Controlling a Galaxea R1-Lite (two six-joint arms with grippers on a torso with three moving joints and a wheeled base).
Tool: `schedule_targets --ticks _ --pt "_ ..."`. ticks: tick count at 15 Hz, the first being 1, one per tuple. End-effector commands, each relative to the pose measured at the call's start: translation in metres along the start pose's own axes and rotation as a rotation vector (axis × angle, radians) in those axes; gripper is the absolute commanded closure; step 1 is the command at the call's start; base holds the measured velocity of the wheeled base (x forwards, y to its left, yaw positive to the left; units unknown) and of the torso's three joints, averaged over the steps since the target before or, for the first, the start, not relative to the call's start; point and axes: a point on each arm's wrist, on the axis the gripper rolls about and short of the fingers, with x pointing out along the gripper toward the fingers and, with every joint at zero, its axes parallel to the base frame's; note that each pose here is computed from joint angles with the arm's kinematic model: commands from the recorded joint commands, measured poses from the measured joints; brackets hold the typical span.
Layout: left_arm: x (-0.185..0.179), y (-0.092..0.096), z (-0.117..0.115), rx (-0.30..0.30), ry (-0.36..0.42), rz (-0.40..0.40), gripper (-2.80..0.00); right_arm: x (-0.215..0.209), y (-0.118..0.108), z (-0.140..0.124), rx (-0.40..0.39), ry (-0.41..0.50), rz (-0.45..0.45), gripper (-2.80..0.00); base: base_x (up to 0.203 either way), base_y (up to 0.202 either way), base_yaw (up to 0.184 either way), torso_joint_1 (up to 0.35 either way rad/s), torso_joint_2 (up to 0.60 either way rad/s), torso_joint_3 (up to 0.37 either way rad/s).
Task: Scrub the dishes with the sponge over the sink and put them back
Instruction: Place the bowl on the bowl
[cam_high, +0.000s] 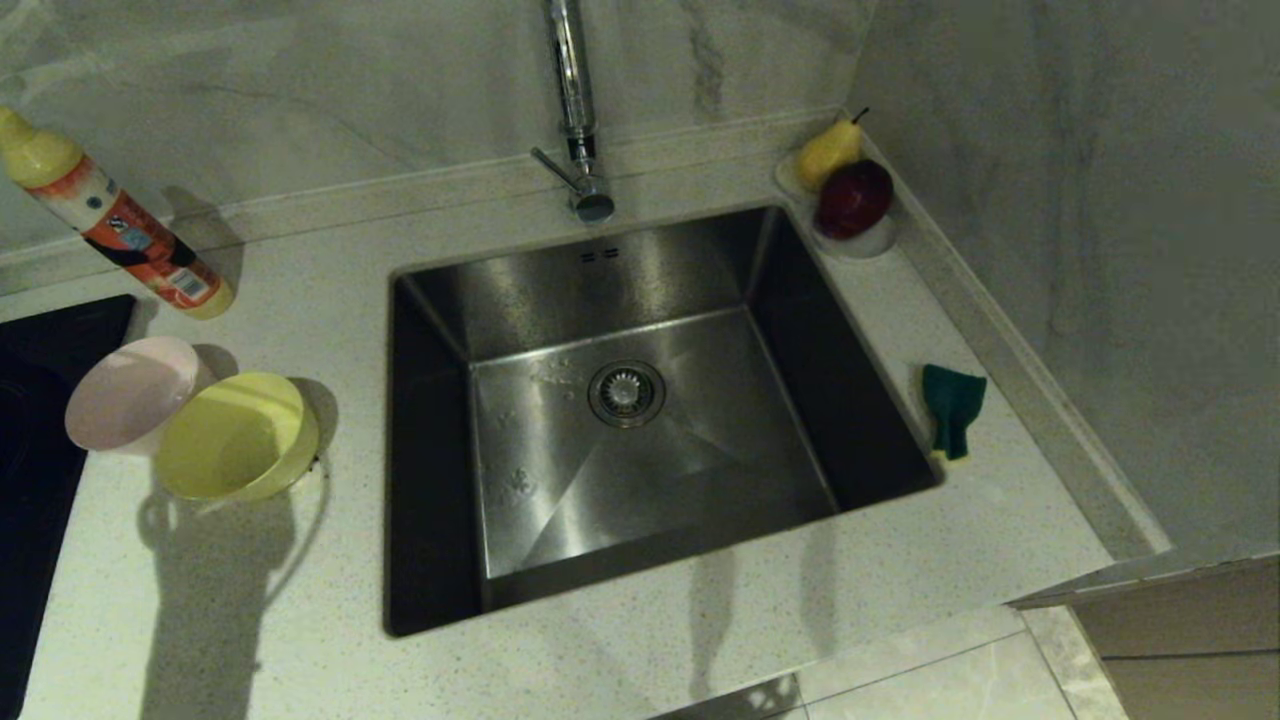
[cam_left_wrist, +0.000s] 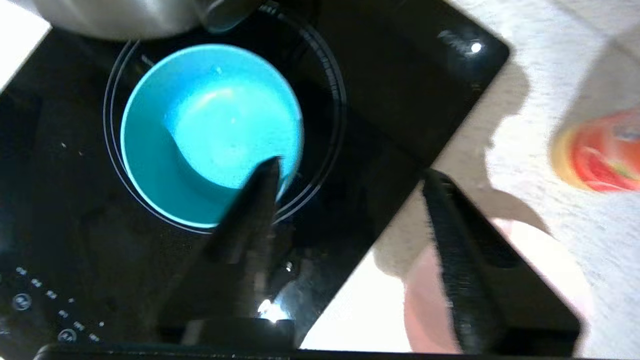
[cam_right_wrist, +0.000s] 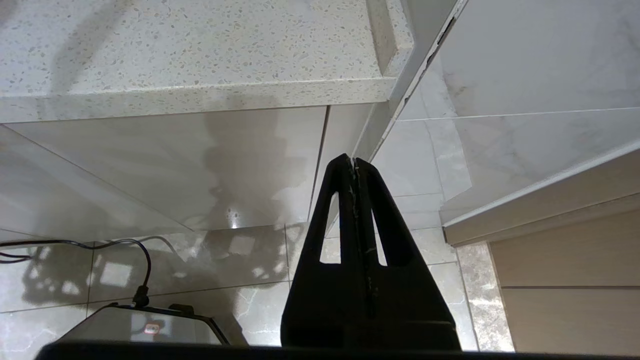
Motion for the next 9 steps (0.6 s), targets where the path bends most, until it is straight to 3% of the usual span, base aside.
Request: schedule_targets --ticks 1,9 --pt "0.019 0.007 -0.008 -0.020 0.044 0.018 -2.80 0.000 0.000 0.000 -0.001 -0.001 0.002 0.00 0.000 0.000 0.000 0.000 0.00 0.000" --pt "0.046 0.030 -0.019 -0.085 0.116 0.051 -2.80 0.000 0.000 0.000 -0.001 0.000 0.000 0.00 0.000 0.000 0.000 0.000 0.00 0.000"
